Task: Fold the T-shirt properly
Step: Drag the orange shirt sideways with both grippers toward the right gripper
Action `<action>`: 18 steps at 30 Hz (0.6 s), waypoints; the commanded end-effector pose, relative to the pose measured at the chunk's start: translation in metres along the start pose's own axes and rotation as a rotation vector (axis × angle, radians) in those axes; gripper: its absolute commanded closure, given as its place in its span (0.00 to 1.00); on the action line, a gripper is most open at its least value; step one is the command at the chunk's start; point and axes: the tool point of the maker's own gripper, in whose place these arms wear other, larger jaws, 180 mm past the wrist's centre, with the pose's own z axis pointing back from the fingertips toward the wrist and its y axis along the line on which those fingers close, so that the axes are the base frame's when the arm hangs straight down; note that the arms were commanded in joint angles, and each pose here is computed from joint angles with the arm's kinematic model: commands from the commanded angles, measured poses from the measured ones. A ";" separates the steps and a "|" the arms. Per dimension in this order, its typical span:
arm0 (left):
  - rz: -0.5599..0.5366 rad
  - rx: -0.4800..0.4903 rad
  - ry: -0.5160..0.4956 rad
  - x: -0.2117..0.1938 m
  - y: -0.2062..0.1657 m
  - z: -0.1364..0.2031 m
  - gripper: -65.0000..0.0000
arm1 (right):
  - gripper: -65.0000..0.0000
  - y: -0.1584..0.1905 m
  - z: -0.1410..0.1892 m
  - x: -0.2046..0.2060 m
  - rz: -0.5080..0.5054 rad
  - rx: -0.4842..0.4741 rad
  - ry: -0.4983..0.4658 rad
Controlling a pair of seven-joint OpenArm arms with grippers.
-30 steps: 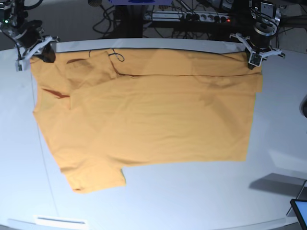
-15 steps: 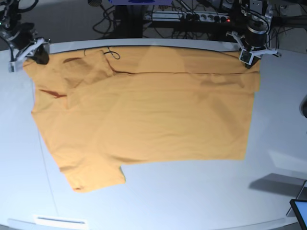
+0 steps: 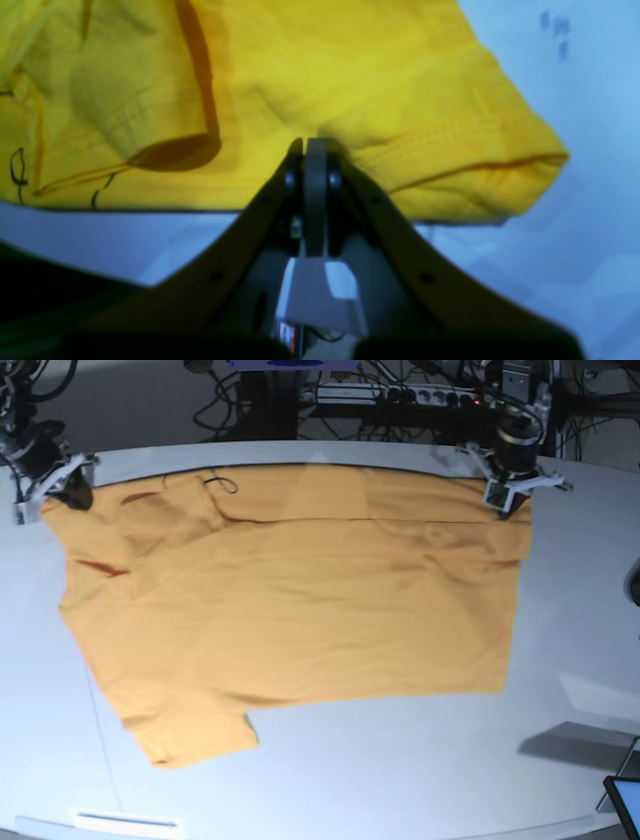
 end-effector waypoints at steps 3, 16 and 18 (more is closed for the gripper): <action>0.001 -0.113 0.031 0.003 -0.033 -0.004 1.00 | 1.00 -0.048 0.011 -0.028 0.001 -0.164 0.145; -0.003 -0.198 0.018 0.016 -0.070 -0.002 1.00 | 1.00 -0.095 0.022 -0.036 -0.028 -0.211 0.188; 0.005 -0.207 0.015 0.018 -0.076 -0.002 1.00 | 1.00 -0.104 0.024 -0.035 -0.030 -0.217 0.191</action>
